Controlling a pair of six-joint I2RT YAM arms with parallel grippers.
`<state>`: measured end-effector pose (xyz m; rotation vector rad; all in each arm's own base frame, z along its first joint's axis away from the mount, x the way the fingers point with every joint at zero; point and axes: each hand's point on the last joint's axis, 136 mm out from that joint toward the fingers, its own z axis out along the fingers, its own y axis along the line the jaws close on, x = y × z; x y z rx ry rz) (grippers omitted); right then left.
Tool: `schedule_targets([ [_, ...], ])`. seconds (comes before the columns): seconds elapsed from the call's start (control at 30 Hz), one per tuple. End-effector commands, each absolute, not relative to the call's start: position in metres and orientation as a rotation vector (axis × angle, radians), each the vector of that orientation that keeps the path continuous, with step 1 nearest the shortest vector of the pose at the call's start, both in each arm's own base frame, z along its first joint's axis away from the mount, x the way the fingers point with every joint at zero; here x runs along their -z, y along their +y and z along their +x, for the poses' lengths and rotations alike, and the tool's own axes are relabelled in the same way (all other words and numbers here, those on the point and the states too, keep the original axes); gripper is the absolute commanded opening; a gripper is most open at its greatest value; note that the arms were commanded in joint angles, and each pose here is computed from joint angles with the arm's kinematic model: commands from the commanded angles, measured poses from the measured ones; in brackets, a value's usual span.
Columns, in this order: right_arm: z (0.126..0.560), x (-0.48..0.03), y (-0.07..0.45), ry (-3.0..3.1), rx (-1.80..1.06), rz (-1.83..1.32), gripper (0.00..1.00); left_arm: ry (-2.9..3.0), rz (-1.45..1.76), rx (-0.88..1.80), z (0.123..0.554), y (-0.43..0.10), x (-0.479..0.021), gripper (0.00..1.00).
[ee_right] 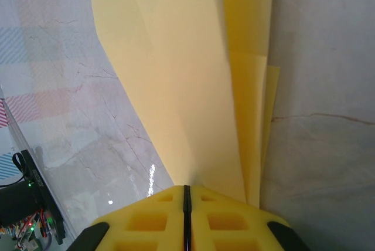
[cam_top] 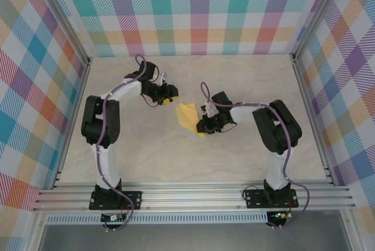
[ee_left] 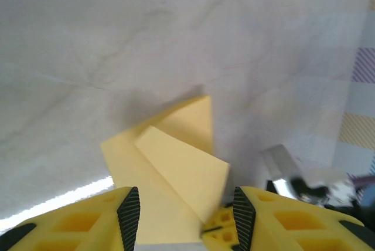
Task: Fold a paper plane with a square sheet of paper (fold left side to right side)
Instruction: Fourth fold the wing at the center of the table.
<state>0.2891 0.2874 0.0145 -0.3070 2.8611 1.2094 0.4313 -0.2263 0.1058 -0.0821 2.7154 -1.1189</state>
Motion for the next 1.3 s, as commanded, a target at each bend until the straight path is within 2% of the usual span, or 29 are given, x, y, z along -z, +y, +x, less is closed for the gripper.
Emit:
schedule_targets([
  [0.0, 0.253, 0.03, 0.252, 3.129, -1.008, -0.172, 0.08, 2.683, 0.05, 1.242, 0.408, -0.263, -0.118, 0.46],
  [0.13, 0.252, 0.031, 0.252, 3.135, -1.004, -0.164, 0.08, 2.72, 0.139, 1.292, 0.392, -0.295, -0.105, 0.44],
  [0.3, 0.252, 0.032, 0.251, 3.137, -0.995, -0.157, 0.08, 2.785, 0.13, 1.272, 0.397, -0.303, -0.077, 0.42],
  [0.7, 0.246, 0.026, 0.247, 3.131, -0.989, -0.166, 0.09, 2.916, 0.03, 1.025, 0.416, -0.274, -0.013, 0.42],
  [0.87, 0.239, 0.006, 0.244, 3.1, -1.017, -0.158, 0.09, 2.938, 0.007, 1.027, 0.41, -0.269, -0.001, 0.42],
  [1.1, 0.282, -0.064, 0.268, 2.909, -1.115, -0.114, 0.09, 2.944, 0.015, 1.053, 0.399, -0.274, 0.003, 0.42],
  [1.27, 0.315, -0.058, 0.298, 2.86, -1.198, 0.047, 0.08, 2.946, 0.021, 1.06, 0.397, -0.279, 0.006, 0.41],
])
